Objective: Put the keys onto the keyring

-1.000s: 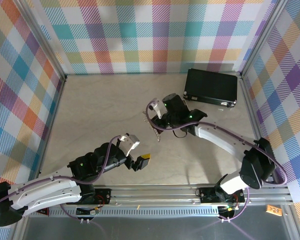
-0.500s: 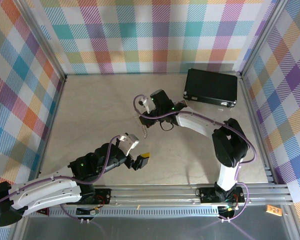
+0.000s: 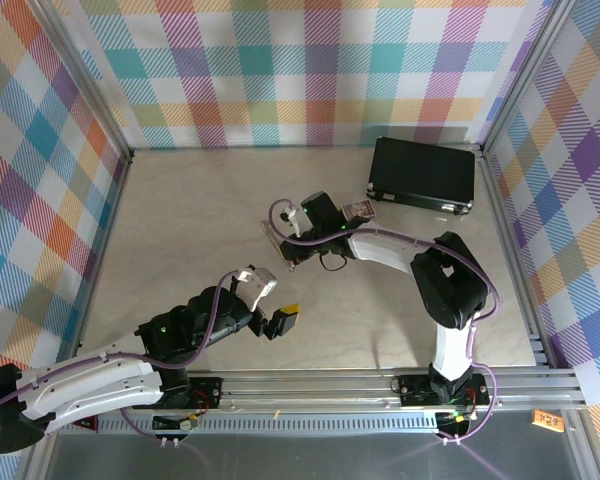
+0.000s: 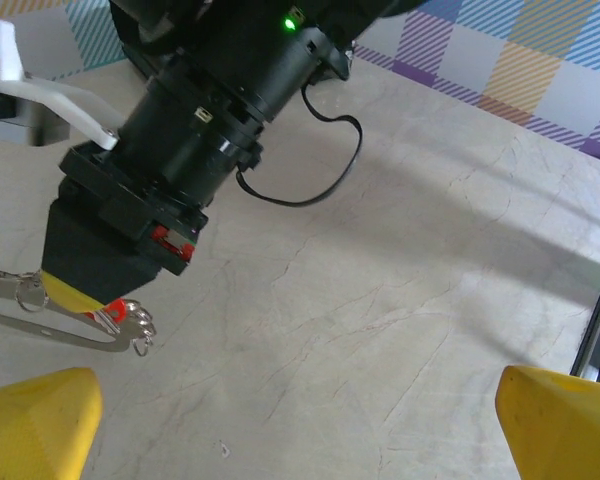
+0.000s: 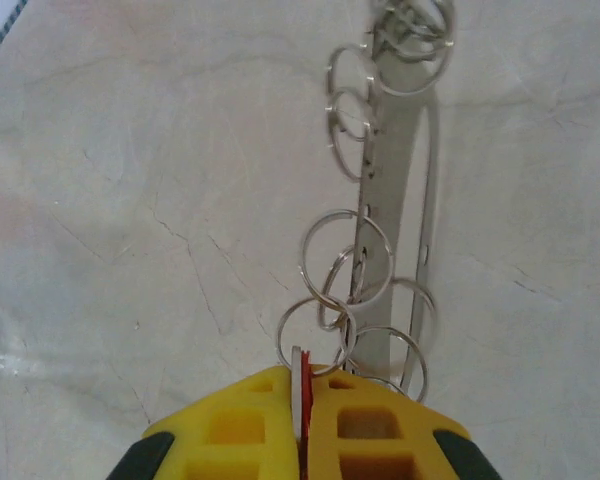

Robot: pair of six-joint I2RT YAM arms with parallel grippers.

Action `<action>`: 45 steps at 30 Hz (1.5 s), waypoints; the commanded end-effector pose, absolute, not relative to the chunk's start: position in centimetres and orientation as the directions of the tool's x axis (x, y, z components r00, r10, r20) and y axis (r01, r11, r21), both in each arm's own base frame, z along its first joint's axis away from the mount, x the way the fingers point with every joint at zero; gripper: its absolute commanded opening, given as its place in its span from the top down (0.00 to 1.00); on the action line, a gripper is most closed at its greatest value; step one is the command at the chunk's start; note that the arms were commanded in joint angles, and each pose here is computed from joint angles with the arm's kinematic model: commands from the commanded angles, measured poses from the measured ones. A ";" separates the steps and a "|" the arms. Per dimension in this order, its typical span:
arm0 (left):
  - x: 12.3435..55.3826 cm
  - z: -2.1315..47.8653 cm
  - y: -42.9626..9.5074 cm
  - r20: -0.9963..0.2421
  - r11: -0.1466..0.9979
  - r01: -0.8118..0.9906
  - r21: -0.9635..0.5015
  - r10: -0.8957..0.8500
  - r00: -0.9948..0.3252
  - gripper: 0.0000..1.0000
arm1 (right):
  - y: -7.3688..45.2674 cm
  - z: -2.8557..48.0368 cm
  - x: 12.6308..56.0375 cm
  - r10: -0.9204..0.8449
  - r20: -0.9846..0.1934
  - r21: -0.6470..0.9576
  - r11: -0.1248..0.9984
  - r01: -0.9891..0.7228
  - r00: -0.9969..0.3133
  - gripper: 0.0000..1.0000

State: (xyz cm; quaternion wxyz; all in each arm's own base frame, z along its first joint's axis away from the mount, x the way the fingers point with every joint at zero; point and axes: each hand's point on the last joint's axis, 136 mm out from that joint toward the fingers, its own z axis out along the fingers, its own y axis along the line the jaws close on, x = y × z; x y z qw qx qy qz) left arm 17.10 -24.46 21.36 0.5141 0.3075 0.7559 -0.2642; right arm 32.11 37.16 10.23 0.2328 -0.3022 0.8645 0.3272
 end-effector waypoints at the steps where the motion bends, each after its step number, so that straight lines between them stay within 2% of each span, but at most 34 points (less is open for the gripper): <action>1: 17.6 21.7 -24.4 -0.948 0.683 0.726 -0.078 0.174 -0.266 0.00 | 36.2 11.0 31.4 -0.339 -0.608 0.440 0.609 -0.660 -0.718 1.00; 18: 17.6 22.0 -24.0 -0.952 0.690 0.720 -0.074 0.166 -0.257 0.00 | 32.9 7.3 25.5 -0.316 -0.488 0.554 0.608 -0.569 -0.814 1.00; 27: 17.9 21.8 -24.1 -0.952 0.697 0.713 -0.077 0.161 -0.261 0.00 | 29.9 4.9 22.2 -0.321 -0.404 0.560 0.653 -0.509 -0.857 0.99; 33: 18.3 21.8 -24.4 -0.954 0.704 0.706 -0.081 0.151 -0.260 0.00 | 27.9 3.8 20.1 -0.321 -0.362 0.544 0.690 -0.478 -0.875 0.85; 37: 18.5 21.8 -24.6 -0.955 0.707 0.702 -0.083 0.146 -0.260 0.00 | 26.7 3.5 19.1 -0.311 -0.350 0.523 0.718 -0.460 -0.884 0.81; 42: 19.2 21.6 -24.2 -0.956 0.739 0.667 -0.094 0.120 -0.267 0.00 | 25.1 3.9 18.4 -0.294 -0.369 0.481 0.751 -0.452 -0.882 0.74; 45: 19.6 21.8 -23.7 -0.961 0.761 0.639 -0.110 0.084 -0.265 0.00 | 24.0 4.9 18.4 -0.278 -0.403 0.446 0.773 -0.452 -0.872 0.66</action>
